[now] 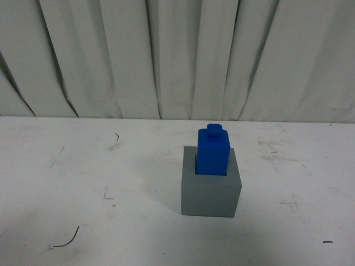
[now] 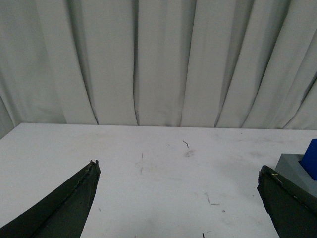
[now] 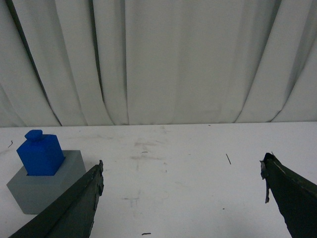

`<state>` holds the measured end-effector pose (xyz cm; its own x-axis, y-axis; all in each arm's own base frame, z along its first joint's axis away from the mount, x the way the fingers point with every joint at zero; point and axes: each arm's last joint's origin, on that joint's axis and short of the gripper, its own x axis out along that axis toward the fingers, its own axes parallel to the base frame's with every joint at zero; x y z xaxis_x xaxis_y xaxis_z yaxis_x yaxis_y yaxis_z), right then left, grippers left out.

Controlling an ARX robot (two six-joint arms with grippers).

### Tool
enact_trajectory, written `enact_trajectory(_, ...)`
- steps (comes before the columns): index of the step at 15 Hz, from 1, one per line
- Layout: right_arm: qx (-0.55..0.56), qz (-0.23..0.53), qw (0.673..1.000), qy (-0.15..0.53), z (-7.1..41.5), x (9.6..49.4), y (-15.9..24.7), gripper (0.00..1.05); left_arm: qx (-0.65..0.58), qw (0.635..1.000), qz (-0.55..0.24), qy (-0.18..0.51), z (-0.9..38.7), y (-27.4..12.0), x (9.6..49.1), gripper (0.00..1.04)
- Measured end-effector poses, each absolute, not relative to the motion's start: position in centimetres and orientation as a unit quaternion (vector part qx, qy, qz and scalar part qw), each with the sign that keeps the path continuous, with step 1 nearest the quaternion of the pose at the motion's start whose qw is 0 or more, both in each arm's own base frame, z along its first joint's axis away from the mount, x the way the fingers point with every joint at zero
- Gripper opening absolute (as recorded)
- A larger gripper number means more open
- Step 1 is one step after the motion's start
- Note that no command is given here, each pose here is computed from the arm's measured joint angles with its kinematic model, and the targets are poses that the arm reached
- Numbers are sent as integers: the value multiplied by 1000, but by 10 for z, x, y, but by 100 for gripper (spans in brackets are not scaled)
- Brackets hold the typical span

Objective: Insert blue part into gray base

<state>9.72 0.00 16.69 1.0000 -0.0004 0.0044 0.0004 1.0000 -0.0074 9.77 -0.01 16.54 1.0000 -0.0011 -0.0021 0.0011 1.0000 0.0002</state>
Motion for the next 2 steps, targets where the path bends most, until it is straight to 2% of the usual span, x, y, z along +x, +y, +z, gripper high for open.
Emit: enact_trajectory(2, -4, 0, 1000, -2, 167, 97, 0, 98, 0, 1000, 0, 1, 165, 0, 98, 98)
